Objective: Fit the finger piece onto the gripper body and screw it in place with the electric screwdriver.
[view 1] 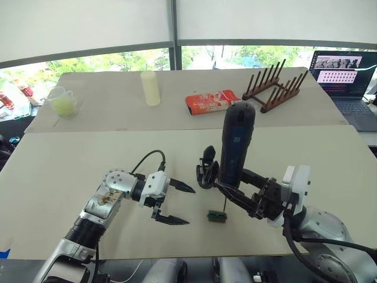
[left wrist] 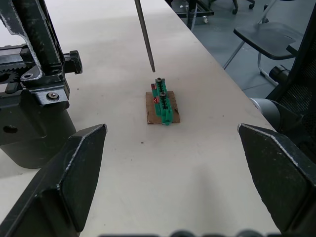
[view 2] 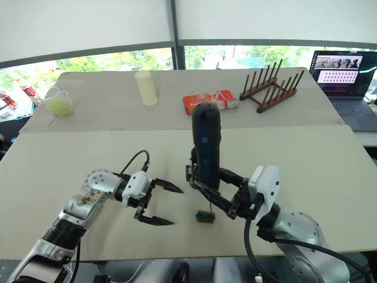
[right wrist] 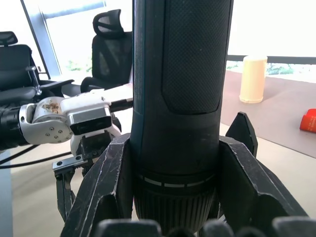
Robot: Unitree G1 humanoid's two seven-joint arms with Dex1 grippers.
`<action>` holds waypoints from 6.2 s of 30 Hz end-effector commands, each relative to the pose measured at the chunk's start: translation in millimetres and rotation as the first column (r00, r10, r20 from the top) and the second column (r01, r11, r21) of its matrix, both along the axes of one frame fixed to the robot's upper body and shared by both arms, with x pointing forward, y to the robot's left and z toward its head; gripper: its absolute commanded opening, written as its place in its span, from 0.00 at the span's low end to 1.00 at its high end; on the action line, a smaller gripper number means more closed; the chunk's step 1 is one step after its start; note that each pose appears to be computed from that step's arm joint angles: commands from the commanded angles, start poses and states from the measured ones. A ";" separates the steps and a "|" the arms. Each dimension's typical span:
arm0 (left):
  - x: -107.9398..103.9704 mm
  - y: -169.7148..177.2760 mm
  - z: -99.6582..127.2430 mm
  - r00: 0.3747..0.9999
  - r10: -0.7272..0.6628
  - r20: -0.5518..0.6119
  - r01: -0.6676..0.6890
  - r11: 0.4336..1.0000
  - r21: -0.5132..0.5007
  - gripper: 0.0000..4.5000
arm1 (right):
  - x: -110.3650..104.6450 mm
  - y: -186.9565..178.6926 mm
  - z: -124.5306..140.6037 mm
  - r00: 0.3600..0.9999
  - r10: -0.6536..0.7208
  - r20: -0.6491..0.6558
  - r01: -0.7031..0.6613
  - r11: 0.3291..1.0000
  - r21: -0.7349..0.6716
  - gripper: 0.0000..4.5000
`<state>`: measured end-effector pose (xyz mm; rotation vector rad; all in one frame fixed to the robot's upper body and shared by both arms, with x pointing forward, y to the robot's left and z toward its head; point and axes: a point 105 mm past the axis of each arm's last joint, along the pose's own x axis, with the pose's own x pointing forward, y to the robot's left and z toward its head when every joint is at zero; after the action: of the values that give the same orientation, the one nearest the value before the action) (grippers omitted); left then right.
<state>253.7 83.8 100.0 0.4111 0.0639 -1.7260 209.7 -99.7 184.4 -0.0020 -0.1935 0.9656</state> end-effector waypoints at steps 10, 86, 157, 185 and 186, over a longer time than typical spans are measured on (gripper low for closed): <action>0.6 -3.2 6.3 0.999 -0.011 0.038 0.011 1.000 -0.008 1.00 | -11.6 2.3 20.0 0.997 0.027 0.076 -0.028 1.000 0.009 0.43; 1.9 -3.8 2.5 0.999 -0.017 0.049 0.017 1.000 -0.008 1.00 | -5.8 -0.8 5.0 0.998 0.012 0.058 -0.012 1.000 -0.012 0.43; 58.5 -24.0 3.7 0.965 0.256 0.064 -0.246 0.961 -0.128 1.00 | 56.9 52.3 109.6 0.915 0.386 0.115 -0.379 0.922 -0.078 0.43; 62.5 -31.4 7.3 0.969 0.232 0.082 -0.219 0.966 -0.136 1.00 | 61.1 45.3 100.0 0.935 0.335 0.120 -0.325 0.941 -0.095 0.43; 62.6 -31.4 7.6 0.969 0.231 0.083 -0.219 0.966 -0.137 1.00 | 61.3 45.2 99.8 0.935 0.334 0.120 -0.324 0.941 -0.095 0.43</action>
<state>315.6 55.3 100.0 0.3599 -0.0265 -1.4648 280.3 -51.3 260.4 -0.0775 -0.1610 1.3082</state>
